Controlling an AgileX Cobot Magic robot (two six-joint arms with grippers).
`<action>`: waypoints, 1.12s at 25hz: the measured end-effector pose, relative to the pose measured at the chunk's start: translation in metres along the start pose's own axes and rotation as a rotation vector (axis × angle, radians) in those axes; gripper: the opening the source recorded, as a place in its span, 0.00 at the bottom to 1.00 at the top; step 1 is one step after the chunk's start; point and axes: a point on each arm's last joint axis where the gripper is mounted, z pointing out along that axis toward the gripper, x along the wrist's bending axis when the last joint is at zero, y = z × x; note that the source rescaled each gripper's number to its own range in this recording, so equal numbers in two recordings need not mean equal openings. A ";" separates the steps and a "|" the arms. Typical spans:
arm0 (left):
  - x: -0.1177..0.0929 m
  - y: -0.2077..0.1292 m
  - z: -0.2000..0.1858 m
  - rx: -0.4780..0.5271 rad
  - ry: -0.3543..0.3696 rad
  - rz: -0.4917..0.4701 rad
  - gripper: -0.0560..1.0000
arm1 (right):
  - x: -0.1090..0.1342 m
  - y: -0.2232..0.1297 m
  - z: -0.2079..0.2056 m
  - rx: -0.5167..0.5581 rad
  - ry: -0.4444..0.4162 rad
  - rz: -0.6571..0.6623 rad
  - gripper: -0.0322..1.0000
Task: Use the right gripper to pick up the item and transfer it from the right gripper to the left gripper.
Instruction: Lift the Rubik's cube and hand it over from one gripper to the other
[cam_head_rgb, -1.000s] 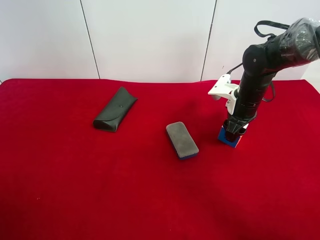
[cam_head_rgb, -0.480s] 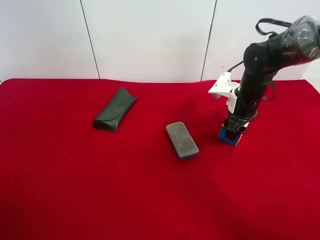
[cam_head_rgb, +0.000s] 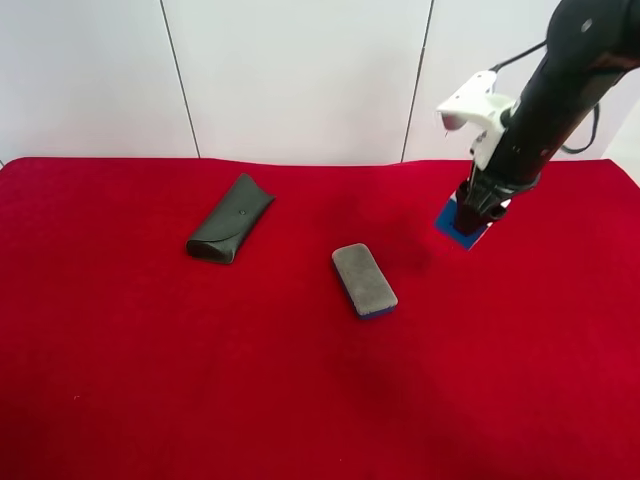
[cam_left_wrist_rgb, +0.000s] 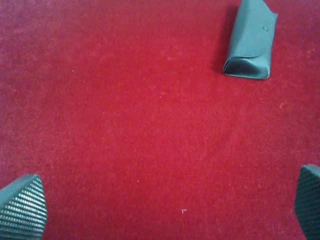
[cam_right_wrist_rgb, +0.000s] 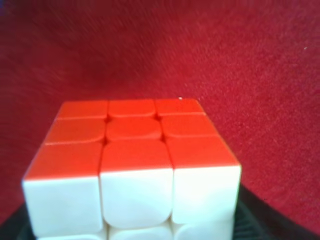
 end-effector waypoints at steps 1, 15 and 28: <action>0.000 0.000 0.000 0.000 0.000 0.000 1.00 | 0.004 0.001 -0.008 -0.013 -0.001 -0.005 0.03; 0.000 0.000 0.000 0.000 0.000 -0.001 1.00 | 0.094 0.037 -0.057 -0.128 0.055 -0.278 0.03; -0.010 0.009 0.005 0.153 -0.112 -0.086 1.00 | 0.166 0.053 -0.064 -0.178 0.141 -0.498 0.03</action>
